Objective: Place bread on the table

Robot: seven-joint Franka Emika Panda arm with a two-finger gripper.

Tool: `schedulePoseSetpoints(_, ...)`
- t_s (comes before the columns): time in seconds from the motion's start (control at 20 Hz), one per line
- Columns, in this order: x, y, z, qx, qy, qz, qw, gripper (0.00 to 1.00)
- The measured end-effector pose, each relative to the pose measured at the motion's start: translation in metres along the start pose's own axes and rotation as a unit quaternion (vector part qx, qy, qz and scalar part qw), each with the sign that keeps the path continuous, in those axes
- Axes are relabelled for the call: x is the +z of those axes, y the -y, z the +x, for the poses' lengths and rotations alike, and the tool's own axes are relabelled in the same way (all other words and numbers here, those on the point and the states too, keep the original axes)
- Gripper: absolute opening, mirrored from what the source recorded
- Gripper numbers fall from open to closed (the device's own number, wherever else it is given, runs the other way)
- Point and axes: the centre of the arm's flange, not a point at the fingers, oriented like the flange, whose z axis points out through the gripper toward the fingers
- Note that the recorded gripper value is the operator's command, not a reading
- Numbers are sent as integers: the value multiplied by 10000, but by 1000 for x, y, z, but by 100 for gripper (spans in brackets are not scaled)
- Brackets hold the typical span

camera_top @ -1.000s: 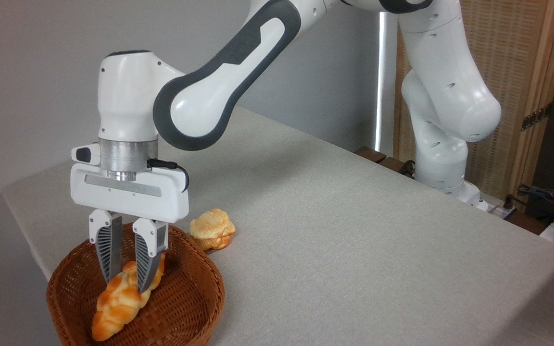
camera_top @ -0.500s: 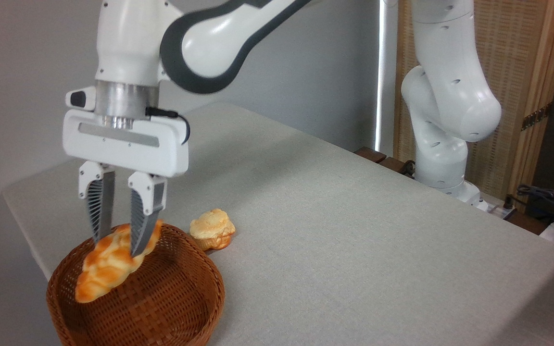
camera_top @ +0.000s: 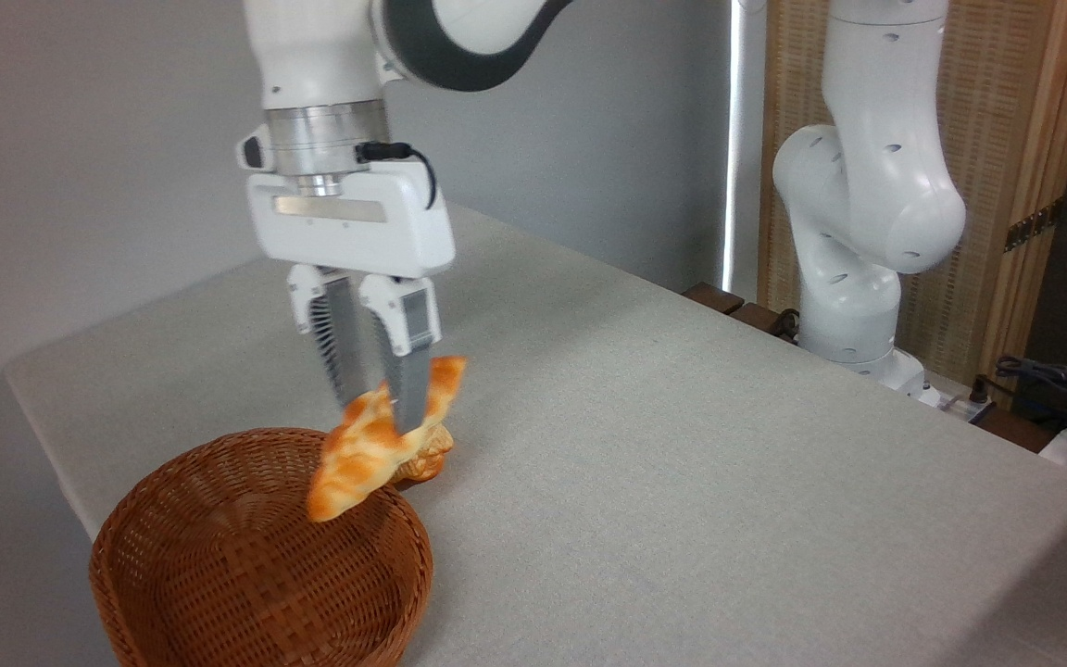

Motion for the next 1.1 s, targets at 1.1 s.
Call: schedulePoseSetpoints(1.1,32,-23,-37,1024,377,-1205,9867,100)
